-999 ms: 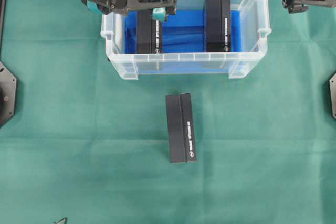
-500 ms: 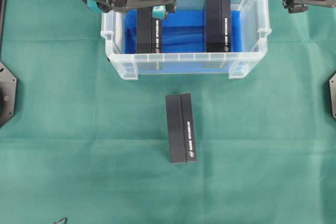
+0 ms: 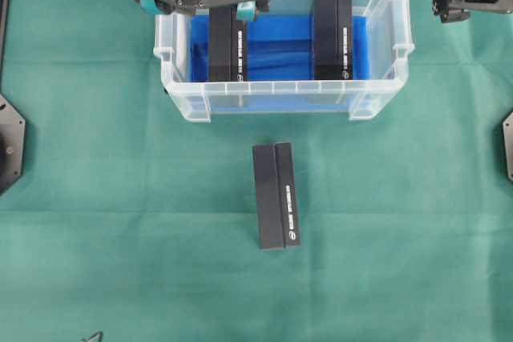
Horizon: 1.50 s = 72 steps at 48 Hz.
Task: Take out the box from the case.
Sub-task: 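Move the open left gripper over the left black box in the case, then lower the left gripper and close it on the left black box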
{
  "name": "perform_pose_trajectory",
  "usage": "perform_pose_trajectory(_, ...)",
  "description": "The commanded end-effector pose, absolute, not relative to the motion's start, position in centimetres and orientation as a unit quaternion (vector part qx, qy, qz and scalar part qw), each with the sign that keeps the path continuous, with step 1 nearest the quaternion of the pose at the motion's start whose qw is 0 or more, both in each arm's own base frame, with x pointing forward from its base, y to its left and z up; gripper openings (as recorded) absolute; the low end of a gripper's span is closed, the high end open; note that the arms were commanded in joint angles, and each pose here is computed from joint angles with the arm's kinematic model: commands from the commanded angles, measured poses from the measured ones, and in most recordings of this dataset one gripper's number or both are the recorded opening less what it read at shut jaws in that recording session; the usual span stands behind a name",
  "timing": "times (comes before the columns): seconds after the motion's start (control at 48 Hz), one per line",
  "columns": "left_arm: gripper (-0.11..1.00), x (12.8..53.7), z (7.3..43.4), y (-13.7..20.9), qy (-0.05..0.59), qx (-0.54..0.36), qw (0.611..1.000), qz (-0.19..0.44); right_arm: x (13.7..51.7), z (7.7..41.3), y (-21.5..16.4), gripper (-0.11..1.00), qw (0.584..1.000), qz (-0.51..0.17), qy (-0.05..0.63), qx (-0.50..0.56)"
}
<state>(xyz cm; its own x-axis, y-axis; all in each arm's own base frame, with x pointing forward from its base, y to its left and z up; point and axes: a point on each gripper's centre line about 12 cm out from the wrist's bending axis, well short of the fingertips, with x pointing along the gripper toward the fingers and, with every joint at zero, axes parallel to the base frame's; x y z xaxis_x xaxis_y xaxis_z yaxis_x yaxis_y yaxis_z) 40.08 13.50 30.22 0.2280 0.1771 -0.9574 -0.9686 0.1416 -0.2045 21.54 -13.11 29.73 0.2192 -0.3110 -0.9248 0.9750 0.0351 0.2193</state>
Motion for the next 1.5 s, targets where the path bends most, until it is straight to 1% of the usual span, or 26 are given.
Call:
perform_pose_trajectory(0.0,0.93,40.3,30.6,13.5,0.407,-0.472,0.640,0.450,21.5,30.2,-13.1,0.92,0.633,-0.511,0.346,0.467)
perform_pose_trajectory(0.354,0.93,41.2,26.6,12.8,0.437,-0.462,0.623,0.456,21.4,29.7,-13.1,0.92,0.631,-0.512,0.350,0.466)
perform_pose_trajectory(0.604,0.93,41.3,24.4,13.0,0.434,-0.465,0.624,0.455,21.5,29.7,-13.1,0.92,0.634,-0.510,0.345,0.467)
perform_pose_trajectory(0.729,0.93,41.1,23.5,13.1,0.433,-0.469,0.617,0.460,21.6,29.8,-13.2,0.92,0.638,-0.508,0.341,0.467)
perform_pose_trajectory(0.937,0.93,40.9,22.4,13.5,0.424,-0.476,0.618,0.461,21.8,29.8,-13.2,0.92,0.643,-0.504,0.335,0.469)
perform_pose_trajectory(1.478,0.93,40.5,20.4,13.4,0.436,-0.472,0.607,0.467,22.2,29.9,-13.4,0.92,0.652,-0.498,0.325,0.470)
